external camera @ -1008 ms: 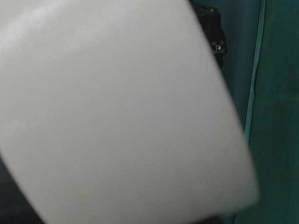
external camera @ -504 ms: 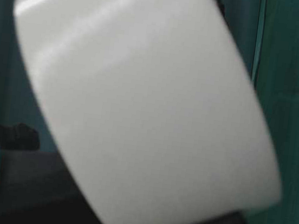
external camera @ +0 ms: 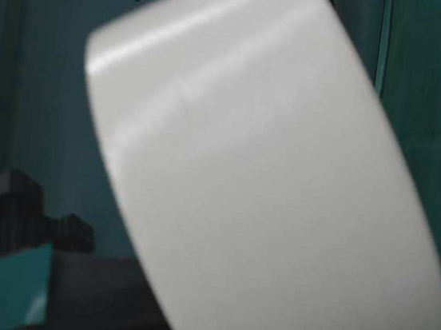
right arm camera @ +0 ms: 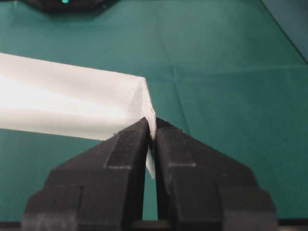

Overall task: Peel off the duct tape with your right arm.
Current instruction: 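Hold the peeled tape strip taut between both grippers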

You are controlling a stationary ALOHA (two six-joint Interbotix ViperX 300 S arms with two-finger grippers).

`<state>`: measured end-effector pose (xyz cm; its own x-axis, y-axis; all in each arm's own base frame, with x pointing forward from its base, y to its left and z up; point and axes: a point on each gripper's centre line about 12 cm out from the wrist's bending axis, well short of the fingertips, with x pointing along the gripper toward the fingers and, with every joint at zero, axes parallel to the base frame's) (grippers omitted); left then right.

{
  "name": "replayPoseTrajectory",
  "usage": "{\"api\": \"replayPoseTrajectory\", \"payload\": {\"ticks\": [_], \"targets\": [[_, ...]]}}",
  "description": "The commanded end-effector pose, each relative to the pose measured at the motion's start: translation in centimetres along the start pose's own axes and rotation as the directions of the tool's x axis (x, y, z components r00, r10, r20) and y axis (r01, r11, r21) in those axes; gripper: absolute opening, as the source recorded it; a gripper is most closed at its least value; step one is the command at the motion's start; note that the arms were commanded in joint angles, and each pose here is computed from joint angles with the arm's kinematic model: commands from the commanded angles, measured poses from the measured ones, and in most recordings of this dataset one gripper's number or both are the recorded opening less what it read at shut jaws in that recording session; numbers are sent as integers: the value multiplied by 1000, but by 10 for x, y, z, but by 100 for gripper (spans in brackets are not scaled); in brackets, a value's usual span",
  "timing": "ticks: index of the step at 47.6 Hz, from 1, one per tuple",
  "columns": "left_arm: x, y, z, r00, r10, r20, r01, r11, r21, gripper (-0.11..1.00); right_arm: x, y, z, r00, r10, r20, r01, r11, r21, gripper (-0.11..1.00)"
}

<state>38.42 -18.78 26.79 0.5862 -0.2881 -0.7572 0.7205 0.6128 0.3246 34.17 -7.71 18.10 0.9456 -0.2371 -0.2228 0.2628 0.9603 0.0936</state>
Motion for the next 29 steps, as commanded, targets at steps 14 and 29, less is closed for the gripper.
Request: {"api": "replayPoseTrajectory", "payload": {"ticks": [14,29], "targets": [[-15,-8,5,999,-35,-21,32,994,-103,20,-3,-25,6,997,-73,11,72,997,26,-9],[-14,0,-20,997,-34,-76,20,983,-182,20,-3,-20,-1,997,-60,-53,61,998,19,-9]]}}
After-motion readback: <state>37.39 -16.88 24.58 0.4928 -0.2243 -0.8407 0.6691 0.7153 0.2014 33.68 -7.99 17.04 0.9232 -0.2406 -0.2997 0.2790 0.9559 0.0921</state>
